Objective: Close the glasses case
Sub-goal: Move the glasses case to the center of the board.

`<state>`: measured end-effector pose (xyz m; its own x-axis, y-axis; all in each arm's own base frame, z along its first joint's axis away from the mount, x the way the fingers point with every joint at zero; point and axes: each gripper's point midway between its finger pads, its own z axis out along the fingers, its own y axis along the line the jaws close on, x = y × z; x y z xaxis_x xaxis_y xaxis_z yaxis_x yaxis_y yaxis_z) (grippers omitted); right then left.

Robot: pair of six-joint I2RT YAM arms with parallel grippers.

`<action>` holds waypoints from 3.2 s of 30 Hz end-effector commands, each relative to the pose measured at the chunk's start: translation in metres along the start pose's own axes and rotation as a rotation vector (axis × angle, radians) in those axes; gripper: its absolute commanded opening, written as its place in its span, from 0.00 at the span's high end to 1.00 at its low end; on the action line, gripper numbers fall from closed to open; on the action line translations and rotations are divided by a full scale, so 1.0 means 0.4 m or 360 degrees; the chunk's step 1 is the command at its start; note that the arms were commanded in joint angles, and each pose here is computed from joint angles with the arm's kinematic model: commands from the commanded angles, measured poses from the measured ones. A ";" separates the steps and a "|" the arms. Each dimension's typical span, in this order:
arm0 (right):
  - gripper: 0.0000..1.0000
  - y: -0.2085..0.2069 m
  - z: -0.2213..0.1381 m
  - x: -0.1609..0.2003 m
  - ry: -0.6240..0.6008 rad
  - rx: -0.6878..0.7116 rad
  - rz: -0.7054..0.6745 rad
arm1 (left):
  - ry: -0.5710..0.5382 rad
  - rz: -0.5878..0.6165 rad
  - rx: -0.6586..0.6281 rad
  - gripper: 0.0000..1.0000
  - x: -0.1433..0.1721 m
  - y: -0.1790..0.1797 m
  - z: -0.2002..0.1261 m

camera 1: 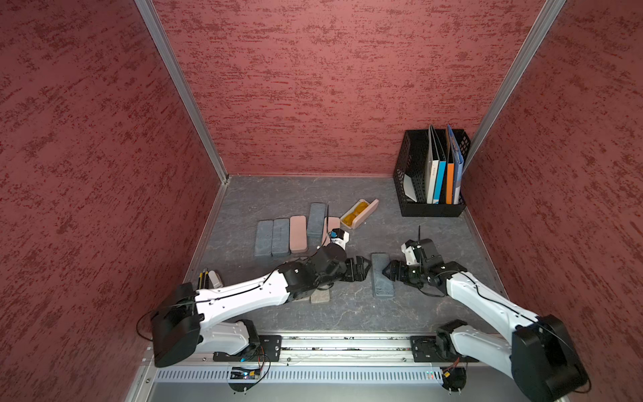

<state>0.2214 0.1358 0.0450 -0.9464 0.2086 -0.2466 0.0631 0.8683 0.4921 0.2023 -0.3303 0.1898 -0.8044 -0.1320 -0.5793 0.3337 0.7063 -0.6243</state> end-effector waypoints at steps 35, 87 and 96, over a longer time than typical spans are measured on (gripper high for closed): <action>0.37 0.213 0.200 0.111 0.0214 -0.0188 -0.0329 | -0.0148 0.0122 -0.0176 0.00 0.028 0.117 -0.240; 0.41 0.263 0.266 0.069 0.0233 -0.0341 -0.0114 | -0.0173 0.0077 -0.0271 0.00 0.076 0.227 -0.291; 0.41 0.293 0.295 0.115 0.0229 -0.0372 -0.0083 | -0.0166 0.0071 -0.0274 0.00 0.082 0.232 -0.288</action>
<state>0.2456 0.3180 0.0379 -0.9556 0.0742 -0.2853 -0.1666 0.6624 0.7304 0.1497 -0.1913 0.1785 -0.7304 -0.1608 -0.6639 0.2837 0.8127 -0.5089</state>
